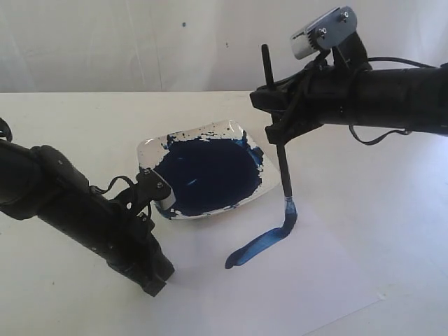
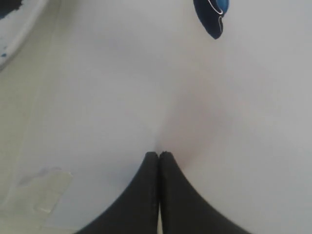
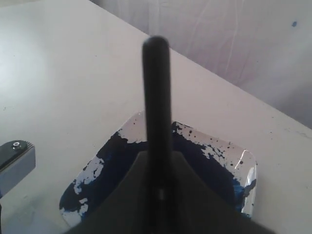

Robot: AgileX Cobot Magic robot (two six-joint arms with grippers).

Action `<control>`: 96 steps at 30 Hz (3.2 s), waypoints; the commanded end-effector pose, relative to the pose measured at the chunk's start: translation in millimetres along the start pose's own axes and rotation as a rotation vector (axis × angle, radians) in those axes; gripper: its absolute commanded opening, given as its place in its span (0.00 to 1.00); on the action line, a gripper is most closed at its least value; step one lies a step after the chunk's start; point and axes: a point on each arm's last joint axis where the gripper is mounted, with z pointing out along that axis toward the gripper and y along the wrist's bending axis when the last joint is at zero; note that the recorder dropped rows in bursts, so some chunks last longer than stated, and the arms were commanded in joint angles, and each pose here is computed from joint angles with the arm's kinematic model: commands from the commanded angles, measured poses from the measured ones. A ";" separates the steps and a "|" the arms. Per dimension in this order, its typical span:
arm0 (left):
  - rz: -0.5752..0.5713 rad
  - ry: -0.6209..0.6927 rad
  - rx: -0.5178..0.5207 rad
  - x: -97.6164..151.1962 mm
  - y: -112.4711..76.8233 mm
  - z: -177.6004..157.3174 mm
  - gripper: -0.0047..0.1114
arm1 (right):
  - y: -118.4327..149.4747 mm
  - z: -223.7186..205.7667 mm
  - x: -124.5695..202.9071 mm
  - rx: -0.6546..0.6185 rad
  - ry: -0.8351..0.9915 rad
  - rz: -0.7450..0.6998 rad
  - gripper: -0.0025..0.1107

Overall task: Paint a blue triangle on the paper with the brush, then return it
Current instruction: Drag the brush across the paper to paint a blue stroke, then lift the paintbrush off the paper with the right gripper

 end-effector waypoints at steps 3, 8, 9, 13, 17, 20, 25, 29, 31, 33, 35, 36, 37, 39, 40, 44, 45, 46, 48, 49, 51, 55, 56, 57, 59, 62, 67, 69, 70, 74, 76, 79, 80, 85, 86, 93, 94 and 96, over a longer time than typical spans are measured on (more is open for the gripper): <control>-0.007 0.011 0.029 1.3 -3.0 3.0 0.04 | 4.4 -10.1 -12.2 -0.001 -0.038 -0.042 0.02; -0.007 0.015 0.043 1.6 -4.3 2.9 0.04 | 16.3 -34.0 -26.0 0.027 -0.081 -0.015 0.02; -0.007 0.015 0.043 1.6 -4.3 2.9 0.04 | 19.5 -45.2 -27.5 0.076 -0.077 0.000 0.02; -0.007 0.015 0.043 1.6 -4.3 2.9 0.04 | 37.5 -72.2 -32.5 0.167 -0.088 0.030 0.02; -0.007 0.016 0.045 1.7 -4.5 2.9 0.04 | 50.1 -79.4 -40.6 0.257 -0.088 0.112 0.02; -0.007 0.016 0.047 1.7 -4.7 2.9 0.04 | 62.6 -73.2 -42.3 0.243 -0.079 0.161 0.02; -0.007 0.016 0.047 1.7 -4.7 2.9 0.04 | 65.1 -72.4 -45.6 0.231 -0.099 0.263 0.02; -0.007 0.016 0.047 1.7 -4.7 2.9 0.04 | 61.4 -73.8 -48.6 0.264 -0.111 0.322 0.02; -0.007 0.016 0.047 1.7 -4.7 2.9 0.04 | 60.1 -74.5 -51.5 0.272 -0.124 0.361 0.02; -0.007 0.016 0.047 1.7 -4.7 2.9 0.04 | 59.0 -75.4 -55.4 0.277 -0.137 0.367 0.02; -0.007 0.016 0.047 1.7 -4.7 2.9 0.04 | 58.0 -76.0 -57.8 0.285 -0.143 0.365 0.02; -0.007 0.016 0.047 1.7 -4.7 2.9 0.04 | 57.7 -76.4 -59.9 0.286 -0.147 0.347 0.02; -0.007 0.016 0.047 1.7 -4.7 2.9 0.04 | 58.4 -76.2 -60.4 0.279 -0.144 0.311 0.02; -0.007 0.016 0.047 1.7 -4.7 2.9 0.04 | 62.5 -76.7 -64.5 0.238 -0.150 0.206 0.02; -0.007 0.016 0.047 1.7 -4.7 2.9 0.04 | 65.1 -77.2 -67.4 0.213 -0.159 0.158 0.02; -0.007 0.015 0.043 1.6 -4.3 2.9 0.04 | 69.2 -77.6 -74.0 0.176 -0.173 -0.027 0.02; -0.007 0.014 0.040 1.6 -4.1 2.9 0.04 | 67.3 -78.4 -76.1 0.199 -0.169 -0.081 0.02; -0.007 0.014 0.040 1.6 -4.1 2.9 0.04 | 66.9 -78.5 -75.9 0.204 -0.166 -0.088 0.02; -0.007 0.014 0.040 1.6 -4.1 2.9 0.04 | 66.2 -77.9 -75.3 0.211 -0.159 -0.109 0.02; -0.007 0.014 0.040 1.6 -4.1 2.9 0.04 | 66.3 -78.0 -75.4 0.210 -0.161 -0.109 0.02; -0.007 0.014 0.040 1.6 -4.1 2.9 0.04 | 68.3 -77.7 -76.1 0.189 -0.169 -0.111 0.02; -0.007 0.014 0.040 1.6 -4.1 2.9 0.04 | 69.8 -77.6 -76.7 0.172 -0.176 -0.114 0.02; -0.007 0.014 0.040 1.6 -4.1 2.9 0.04 | 70.0 -77.5 -76.7 0.171 -0.176 -0.114 0.02; -0.007 0.014 0.040 1.6 -4.1 2.9 0.04 | 68.9 -77.9 -76.5 0.176 -0.174 -0.126 0.02; -0.007 0.014 0.040 1.6 -4.1 2.9 0.04 | 69.3 -78.4 -76.9 0.178 -0.173 -0.174 0.02; -0.007 0.014 0.040 1.6 -4.1 2.9 0.04 | 69.3 -78.4 -76.9 0.182 -0.170 -0.214 0.02; -0.007 0.014 0.040 1.6 -4.1 2.9 0.04 | 68.0 -78.5 -76.5 0.197 -0.162 -0.230 0.02; -0.007 0.014 0.040 1.6 -4.1 2.9 0.04 | 68.5 -78.5 -76.6 0.192 -0.164 -0.230 0.02; -0.007 0.014 0.040 1.6 -4.1 2.9 0.04 | 69.0 -78.4 -76.8 0.187 -0.166 -0.231 0.02; -0.007 0.014 0.040 1.6 -4.1 2.9 0.04 | 69.3 -78.4 -76.9 0.183 -0.168 -0.231 0.02; -0.007 0.014 0.040 1.6 -4.1 2.9 0.04 | 70.2 -78.3 -77.3 0.172 -0.174 -0.214 0.02; -0.007 0.014 0.040 1.6 -4.1 2.9 0.04 | 70.8 -78.2 -77.0 0.159 -0.164 -0.171 0.02; -0.007 0.014 0.040 1.6 -4.1 2.9 0.04 | 72.0 -78.1 -77.0 0.142 -0.155 -0.156 0.02; -0.007 0.014 0.040 1.6 -4.1 2.9 0.04 | 61.5 -81.8 -80.0 0.206 -0.079 -0.072 0.02; -0.007 0.014 0.040 1.6 -4.1 2.9 0.04 | 59.2 -82.9 -81.1 0.229 -0.064 -0.075 0.02; -0.007 0.013 0.035 1.5 -3.6 3.0 0.04 | 52.6 -89.6 -88.6 0.408 -0.163 0.069 0.02; -0.007 0.013 0.035 1.5 -3.6 3.0 0.04 | 55.9 -89.0 -88.3 0.407 -0.205 0.078 0.02; -0.007 0.013 0.035 1.5 -3.6 3.0 0.04 | 62.3 -86.4 -85.9 0.383 -0.267 0.049 0.02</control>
